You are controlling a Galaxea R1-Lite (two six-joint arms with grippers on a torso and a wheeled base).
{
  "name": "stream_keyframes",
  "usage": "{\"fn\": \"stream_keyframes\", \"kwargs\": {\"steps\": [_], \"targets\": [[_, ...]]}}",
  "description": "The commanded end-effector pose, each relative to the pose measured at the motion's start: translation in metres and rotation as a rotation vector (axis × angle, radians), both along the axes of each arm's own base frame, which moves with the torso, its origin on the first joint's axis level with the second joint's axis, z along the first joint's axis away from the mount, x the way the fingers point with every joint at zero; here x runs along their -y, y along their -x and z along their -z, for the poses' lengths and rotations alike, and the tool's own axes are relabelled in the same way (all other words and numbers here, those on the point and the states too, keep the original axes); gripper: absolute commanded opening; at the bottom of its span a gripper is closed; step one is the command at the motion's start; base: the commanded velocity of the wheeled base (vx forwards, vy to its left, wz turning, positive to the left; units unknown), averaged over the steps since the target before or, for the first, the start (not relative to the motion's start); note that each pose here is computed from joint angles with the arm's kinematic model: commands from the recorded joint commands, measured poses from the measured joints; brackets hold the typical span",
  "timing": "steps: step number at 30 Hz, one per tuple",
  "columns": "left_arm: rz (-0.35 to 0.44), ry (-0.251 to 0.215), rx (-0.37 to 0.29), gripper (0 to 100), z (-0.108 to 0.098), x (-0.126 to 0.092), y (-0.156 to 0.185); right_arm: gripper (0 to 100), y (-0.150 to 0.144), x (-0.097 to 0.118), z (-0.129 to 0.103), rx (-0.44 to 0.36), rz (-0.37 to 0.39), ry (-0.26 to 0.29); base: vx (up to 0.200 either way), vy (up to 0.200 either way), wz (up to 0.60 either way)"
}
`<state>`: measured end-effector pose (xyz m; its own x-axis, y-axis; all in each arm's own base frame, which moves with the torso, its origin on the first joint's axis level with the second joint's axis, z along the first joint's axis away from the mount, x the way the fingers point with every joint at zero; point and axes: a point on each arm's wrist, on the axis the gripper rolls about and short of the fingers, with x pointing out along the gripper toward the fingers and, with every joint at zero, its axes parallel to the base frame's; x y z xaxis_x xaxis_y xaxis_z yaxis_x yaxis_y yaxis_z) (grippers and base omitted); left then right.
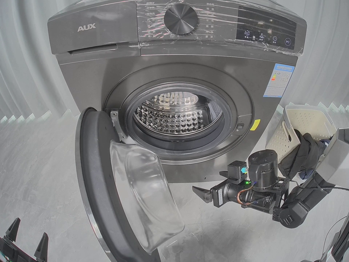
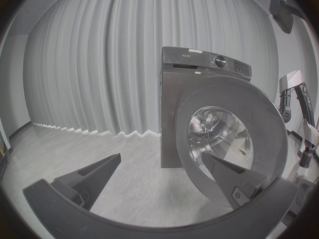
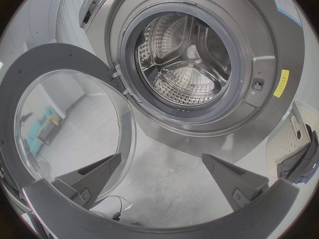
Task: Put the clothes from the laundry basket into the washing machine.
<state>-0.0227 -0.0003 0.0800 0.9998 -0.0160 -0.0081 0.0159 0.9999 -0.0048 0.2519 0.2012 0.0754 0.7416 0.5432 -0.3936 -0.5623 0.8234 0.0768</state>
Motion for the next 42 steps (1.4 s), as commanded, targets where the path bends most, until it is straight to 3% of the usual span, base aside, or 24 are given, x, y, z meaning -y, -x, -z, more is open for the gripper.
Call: {"fn": "stream_keyframes", "kwargs": {"steps": [1,10,16,21,27,37,42], "targets": [[-0.001,0.0,0.002,100,0.005,0.0,0.0,100,-0.001,-0.005,0.009,-0.017,-0.012,0.013,-0.2,0.0,0.0],[-0.001,0.0,0.002,100,0.005,0.0,0.0,100,0.012,-0.028,0.018,-0.031,-0.087,0.023,0.0,0.0,0.0],[-0.001,0.0,0.0,100,0.005,0.0,0.0,100,0.019,-0.042,0.013,-0.005,-0.128,-0.02,0.0,0.0,0.0],[-0.001,0.0,0.002,100,0.005,0.0,0.0,100,0.007,-0.048,0.001,0.03,-0.114,-0.071,0.0,0.0,0.0],[-0.001,0.0,0.002,100,0.005,0.0,0.0,100,-0.026,-0.046,-0.001,0.055,-0.07,-0.097,-0.067,0.0,0.0],[-0.001,0.0,0.002,100,0.005,0.0,0.0,100,-0.035,-0.064,0.032,0.012,-0.103,-0.042,-0.08,0.0,0.0],[-0.001,0.0,0.002,100,0.005,0.0,0.0,100,-0.029,-0.083,0.03,0.028,-0.148,-0.056,0.0,0.0,0.0]]}}
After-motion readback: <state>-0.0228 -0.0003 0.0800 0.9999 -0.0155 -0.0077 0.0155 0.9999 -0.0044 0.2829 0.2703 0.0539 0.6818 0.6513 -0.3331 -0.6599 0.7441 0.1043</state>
